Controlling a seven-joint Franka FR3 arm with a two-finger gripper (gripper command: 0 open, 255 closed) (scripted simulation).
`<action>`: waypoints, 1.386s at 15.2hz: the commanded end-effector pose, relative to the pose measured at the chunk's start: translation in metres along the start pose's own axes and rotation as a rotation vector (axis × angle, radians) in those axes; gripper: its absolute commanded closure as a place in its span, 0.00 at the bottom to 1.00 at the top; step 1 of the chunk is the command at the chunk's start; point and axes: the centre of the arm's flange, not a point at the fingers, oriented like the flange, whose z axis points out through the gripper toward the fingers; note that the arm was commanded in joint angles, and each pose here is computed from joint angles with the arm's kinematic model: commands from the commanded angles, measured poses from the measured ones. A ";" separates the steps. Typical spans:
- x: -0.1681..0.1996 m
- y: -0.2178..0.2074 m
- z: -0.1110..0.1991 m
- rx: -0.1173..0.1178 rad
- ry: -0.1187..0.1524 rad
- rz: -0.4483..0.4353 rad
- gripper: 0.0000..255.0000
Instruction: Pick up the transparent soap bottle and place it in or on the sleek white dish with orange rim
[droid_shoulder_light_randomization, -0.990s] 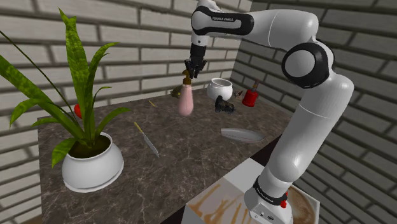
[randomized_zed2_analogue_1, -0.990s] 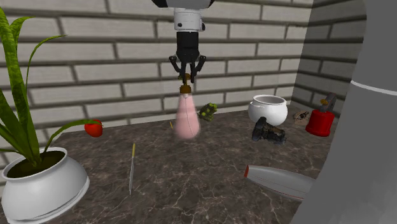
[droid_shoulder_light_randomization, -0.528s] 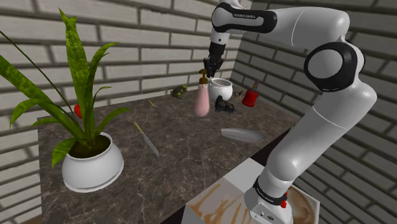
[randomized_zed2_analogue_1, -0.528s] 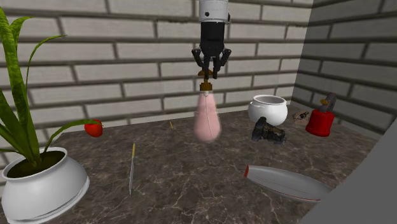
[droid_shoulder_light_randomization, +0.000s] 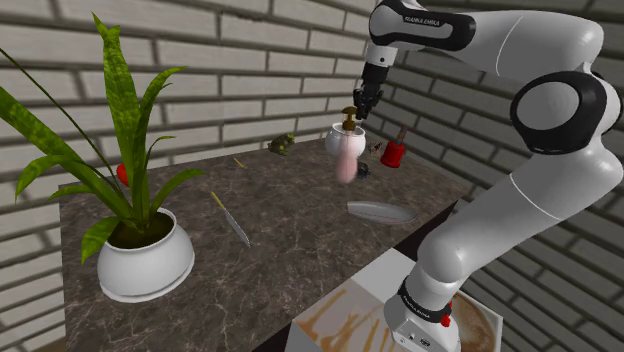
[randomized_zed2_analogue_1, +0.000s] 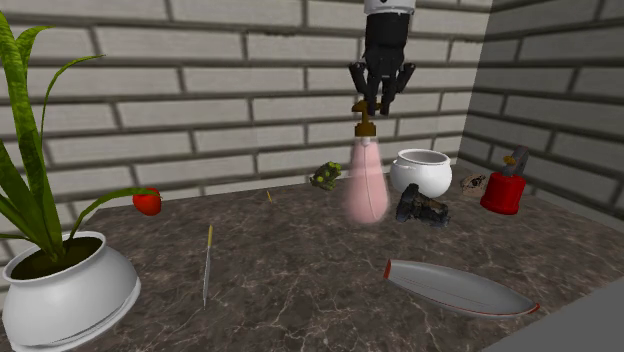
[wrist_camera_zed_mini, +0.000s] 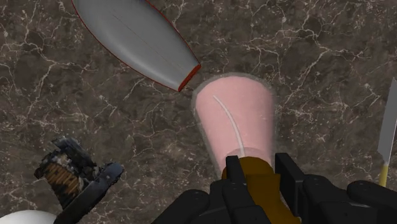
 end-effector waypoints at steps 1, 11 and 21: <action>-0.018 0.018 -0.006 0.000 0.000 -0.001 1.00; -0.106 0.109 -0.042 0.000 0.000 -0.001 1.00; -0.171 0.178 -0.059 0.000 0.000 -0.001 1.00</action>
